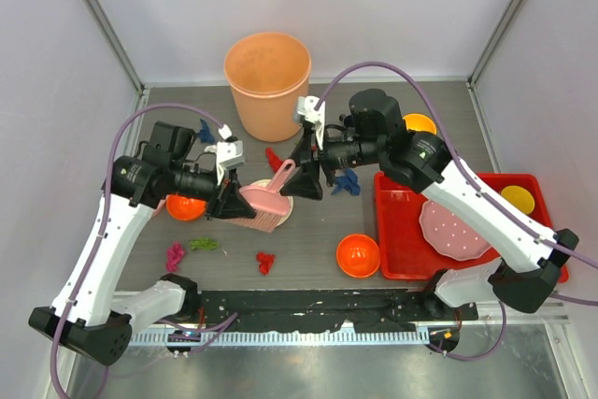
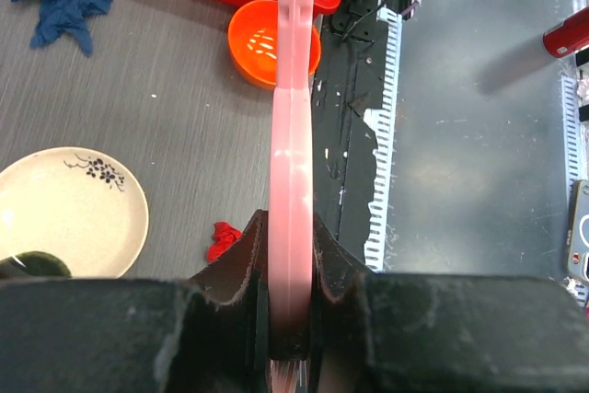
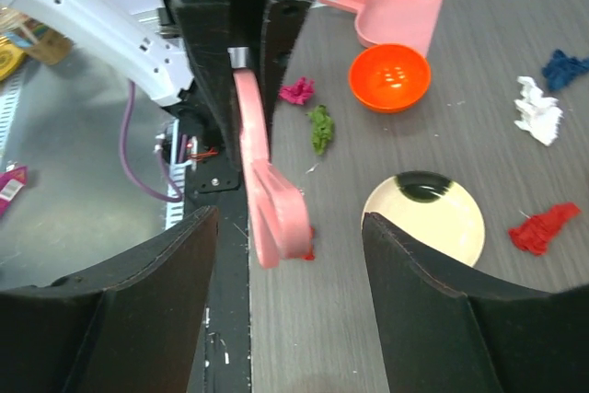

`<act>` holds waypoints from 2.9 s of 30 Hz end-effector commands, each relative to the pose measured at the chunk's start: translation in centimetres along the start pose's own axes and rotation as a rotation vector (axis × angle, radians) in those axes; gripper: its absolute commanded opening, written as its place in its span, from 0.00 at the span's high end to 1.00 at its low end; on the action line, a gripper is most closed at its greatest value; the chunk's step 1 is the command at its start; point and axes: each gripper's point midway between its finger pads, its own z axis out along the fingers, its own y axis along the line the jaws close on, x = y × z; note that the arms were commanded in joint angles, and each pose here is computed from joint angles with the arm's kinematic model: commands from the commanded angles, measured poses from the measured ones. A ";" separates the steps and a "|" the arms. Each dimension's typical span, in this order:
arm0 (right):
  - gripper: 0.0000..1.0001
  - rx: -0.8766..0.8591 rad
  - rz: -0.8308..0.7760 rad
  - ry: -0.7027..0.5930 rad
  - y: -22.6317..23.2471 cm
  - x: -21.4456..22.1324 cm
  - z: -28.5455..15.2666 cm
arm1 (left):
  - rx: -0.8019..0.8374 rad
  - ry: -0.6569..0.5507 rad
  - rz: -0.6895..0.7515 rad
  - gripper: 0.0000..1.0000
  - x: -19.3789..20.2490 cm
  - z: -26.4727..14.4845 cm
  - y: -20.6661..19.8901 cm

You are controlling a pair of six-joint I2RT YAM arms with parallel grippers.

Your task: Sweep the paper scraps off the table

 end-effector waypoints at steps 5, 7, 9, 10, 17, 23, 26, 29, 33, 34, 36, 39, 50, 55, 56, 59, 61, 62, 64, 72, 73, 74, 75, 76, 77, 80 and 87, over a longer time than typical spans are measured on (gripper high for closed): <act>0.58 -0.111 -0.001 -0.065 1.8 -2.8 0.5 | 0.008 -0.020 0.029 1.00 -0.9 0.1 0.3; 0.69 -0.094 -0.005 -0.063 1.5 -2.7 0.5 | 0.009 -0.023 0.029 1.00 -1.0 0.1 0.3; 0.70 -0.089 -0.008 -0.062 1.3 -2.5 0.6 | 0.007 -0.016 0.028 1.00 -0.8 0.1 0.4; 0.70 -0.089 -0.006 -0.063 1.3 -2.5 0.6 | -0.007 -0.006 0.026 1.00 -0.6 0.1 0.7; 0.71 -0.135 0.009 -0.062 1.6 -2.3 1.3 | -0.002 0.001 0.021 1.00 -0.3 0.3 0.7; 0.99 -0.153 -0.001 -0.076 2.0 -2.8 1.1 | -0.001 0.001 0.035 1.00 -0.6 0.1 0.5; 0.99 -0.116 -0.007 -0.076 1.6 -2.5 0.9 | -0.011 0.006 0.026 1.00 -0.4 0.2 0.7; 0.99 0.112 0.024 -0.080 -1.9 -2.5 0.3 | -0.143 0.019 -0.044 0.39 0.0 0.3 3.3; 0.99 0.374 0.161 -0.084 -7.5 -0.5 -1.8 | -0.365 0.040 -0.094 0.05 0.4 -0.4 7.4; 0.99 0.402 0.170 -0.115 -8.2 -0.8 -2.6 | -0.439 0.042 -0.092 0.01 0.2 -0.9 8.8; 0.99 0.505 0.224 -0.117 -10.5 0.6 -3.7 | -0.489 0.037 -0.118 0.00 0.0 -1.2 9.7; 0.99 0.694 0.262 -0.111 -13.7 2.1 -6.0 | -0.608 0.034 -0.174 0.00 -0.3 -1.8 12.1; 0.99 0.860 0.271 0.007 -16.8 7.4 -9.3 | -0.770 0.207 -0.599 0.15 10.7 3.1 22.6; 0.99 0.871 0.238 0.028 -16.7 7.6 -10.0 | -0.780 0.145 -0.662 0.28 12.3 3.6 27.4; 0.99 0.877 0.227 0.030 -16.8 7.6 -10.1 | -0.763 0.165 -0.680 0.28 13.3 4.2 27.8; 0.99 0.891 0.218 0.039 -16.8 7.6 -10.5 | -0.690 0.180 -0.715 0.29 14.8 6.0 27.6; 0.99 0.897 0.221 0.045 -16.8 7.7 -10.7 | -0.667 0.187 -0.734 0.31 15.4 6.6 27.7; 0.99 0.898 0.221 0.045 -16.8 7.7 -10.8 | -0.662 0.198 -0.746 0.33 15.9 6.8 27.7; 0.99 0.896 0.192 0.050 -16.7 7.5 -10.9 | -0.656 0.234 -0.777 0.38 17.3 7.3 27.8; 0.99 0.857 0.173 0.041 -16.2 6.9 -10.7 | -0.643 0.285 -0.826 0.46 19.6 8.0 27.6; 0.99 0.856 0.170 0.041 -16.1 6.9 -10.7 | -0.642 0.292 -0.826 0.48 19.9 8.0 27.5; 0.99 0.856 0.165 0.039 -16.1 6.8 -10.7 | -0.635 0.303 -0.834 0.52 20.3 8.1 27.1; 0.99 0.854 0.163 0.041 -16.0 6.8 -10.8 | -0.628 0.311 -0.835 0.54 20.5 8.1 26.9; 0.99 0.850 0.158 0.042 -16.0 6.8 -10.7 | -0.619 0.322 -0.840 0.57 20.9 8.2 26.6; 0.99 0.848 0.157 0.043 -15.9 6.8 -10.8 | -0.599 0.330 -0.849 0.61 21.1 8.3 26.2; 0.99 0.847 0.150 0.035 -15.7 6.5 -10.9 | -0.558 0.349 -0.855 0.72 21.1 8.5 25.4; 0.99 0.844 0.149 0.034 -15.4 6.4 -11.1 | -0.511 0.290 -0.798 1.00 17.6 7.9 25.8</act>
